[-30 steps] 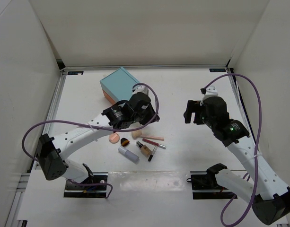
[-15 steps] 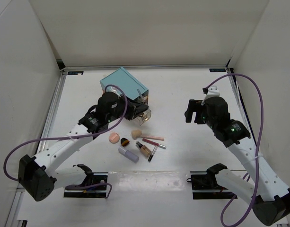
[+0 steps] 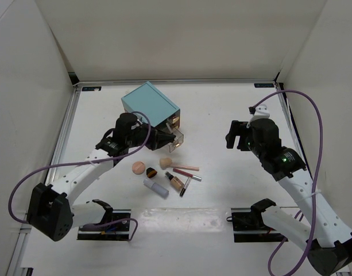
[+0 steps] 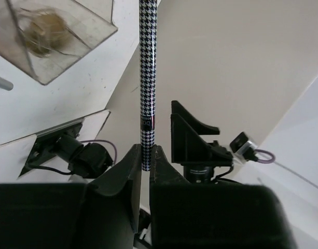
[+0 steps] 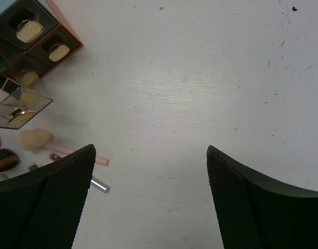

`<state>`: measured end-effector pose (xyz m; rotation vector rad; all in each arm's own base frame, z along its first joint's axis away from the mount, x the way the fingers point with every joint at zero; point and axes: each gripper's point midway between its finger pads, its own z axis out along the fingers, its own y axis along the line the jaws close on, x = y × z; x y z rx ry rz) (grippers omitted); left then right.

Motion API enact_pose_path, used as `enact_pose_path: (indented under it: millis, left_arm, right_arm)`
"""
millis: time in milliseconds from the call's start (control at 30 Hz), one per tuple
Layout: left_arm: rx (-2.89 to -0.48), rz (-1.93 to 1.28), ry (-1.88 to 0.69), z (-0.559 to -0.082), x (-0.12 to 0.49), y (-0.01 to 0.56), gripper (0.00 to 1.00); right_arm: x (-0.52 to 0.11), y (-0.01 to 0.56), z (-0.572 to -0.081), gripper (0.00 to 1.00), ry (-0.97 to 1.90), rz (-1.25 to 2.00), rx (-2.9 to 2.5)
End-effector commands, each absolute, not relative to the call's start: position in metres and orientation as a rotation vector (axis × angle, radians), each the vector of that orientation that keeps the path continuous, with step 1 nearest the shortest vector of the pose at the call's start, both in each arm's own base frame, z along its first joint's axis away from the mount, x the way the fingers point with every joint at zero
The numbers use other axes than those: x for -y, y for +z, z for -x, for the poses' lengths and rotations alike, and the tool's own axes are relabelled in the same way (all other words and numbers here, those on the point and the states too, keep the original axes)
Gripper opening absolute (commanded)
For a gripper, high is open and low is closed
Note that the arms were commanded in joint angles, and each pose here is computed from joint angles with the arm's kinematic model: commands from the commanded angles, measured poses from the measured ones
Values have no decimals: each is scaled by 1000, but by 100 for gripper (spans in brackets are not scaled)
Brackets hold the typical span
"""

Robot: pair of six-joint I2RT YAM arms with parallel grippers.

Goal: Organize the makeup

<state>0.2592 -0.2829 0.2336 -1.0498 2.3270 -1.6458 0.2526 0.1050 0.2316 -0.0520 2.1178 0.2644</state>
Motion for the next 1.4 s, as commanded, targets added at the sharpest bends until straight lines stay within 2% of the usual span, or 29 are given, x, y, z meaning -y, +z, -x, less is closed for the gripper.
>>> enact_pose_path:
  millis: [0, 633, 1267, 1333, 1367]
  left_arm:
    - [-2267, 1185, -1630, -260, 264, 236, 10]
    - [-2323, 1265, -1535, -275, 256, 210, 9]
    - [-2321, 1205, -1413, -323, 266, 190, 9]
    - [-2313, 1198, -1414, -326, 267, 191, 13]
    - [-2310, 1199, -1403, -329, 266, 189, 22]
  right_arm:
    - [-100, 242, -255, 89, 259, 2, -2077]
    - [-95, 236, -261, 90, 205, -3, -2087]
    - [-94, 242, -262, 91, 199, 1, -2074]
    - [-94, 240, -262, 91, 195, 5, -2077]
    - [-94, 239, -262, 91, 195, 8, -2085]
